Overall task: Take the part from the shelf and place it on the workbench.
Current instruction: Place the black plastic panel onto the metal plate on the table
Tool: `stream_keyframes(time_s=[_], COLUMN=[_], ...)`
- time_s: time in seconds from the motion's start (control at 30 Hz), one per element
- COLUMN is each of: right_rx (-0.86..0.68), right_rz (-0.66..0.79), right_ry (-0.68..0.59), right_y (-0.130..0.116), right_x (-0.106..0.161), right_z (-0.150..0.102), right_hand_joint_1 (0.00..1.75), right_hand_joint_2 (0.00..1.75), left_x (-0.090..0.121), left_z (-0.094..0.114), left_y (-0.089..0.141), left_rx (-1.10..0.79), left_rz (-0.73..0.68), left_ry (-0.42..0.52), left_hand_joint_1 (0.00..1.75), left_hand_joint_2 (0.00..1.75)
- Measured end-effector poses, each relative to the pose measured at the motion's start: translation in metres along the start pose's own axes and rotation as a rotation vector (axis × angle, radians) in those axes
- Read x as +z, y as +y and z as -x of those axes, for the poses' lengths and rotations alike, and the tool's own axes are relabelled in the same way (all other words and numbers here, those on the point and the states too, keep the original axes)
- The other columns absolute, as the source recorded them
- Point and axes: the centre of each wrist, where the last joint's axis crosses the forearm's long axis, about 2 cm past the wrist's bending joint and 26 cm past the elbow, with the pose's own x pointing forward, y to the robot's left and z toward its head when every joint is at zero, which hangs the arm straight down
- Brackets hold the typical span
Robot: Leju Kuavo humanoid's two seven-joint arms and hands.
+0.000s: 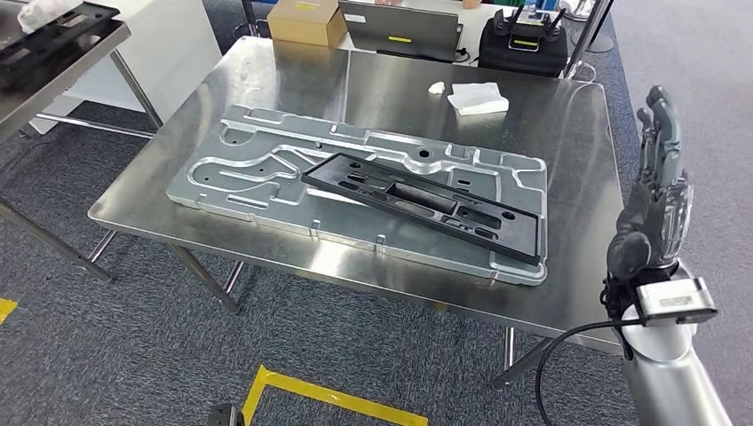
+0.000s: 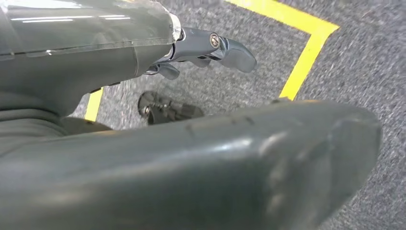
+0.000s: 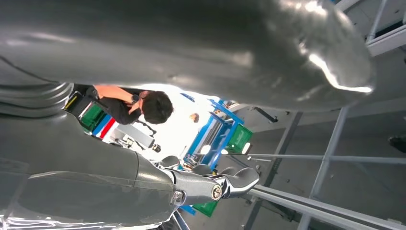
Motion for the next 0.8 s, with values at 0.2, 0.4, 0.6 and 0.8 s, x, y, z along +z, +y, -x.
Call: stream_keyframes(time_s=[0.2, 0.4, 0.6, 0.8], right_rx=[0.037, 0.05, 0.061, 0.075], right_rz=[0.022, 0.027, 0.031, 0.039], right_ry=[0.037, 0.071, 0.087, 0.1], right_y=[0.0, -0.004, -0.002, -0.008], right_x=[0.032, 0.052, 0.062, 0.068], right_z=[-0.016, -0.023, -0.029, -0.032], right_hand_joint_1=[0.0, 0.0, 0.0, 0.0], right_hand_joint_2=[0.0, 0.0, 0.0, 0.0], left_x=[-0.003, -0.005, -0.004, -0.003], left_z=[-0.006, -0.009, -0.008, -0.006], left_y=[-0.005, -0.006, -0.005, -0.005], left_rx=[-0.039, -0.052, -0.032, -0.033], left_rz=[0.052, 0.052, 0.055, 0.051], left_ry=[-0.112, -0.101, -0.081, -0.065], left_hand_joint_1=[0.0, 0.0, 0.0, 0.0], left_hand_joint_2=[0.0, 0.0, 0.0, 0.0])
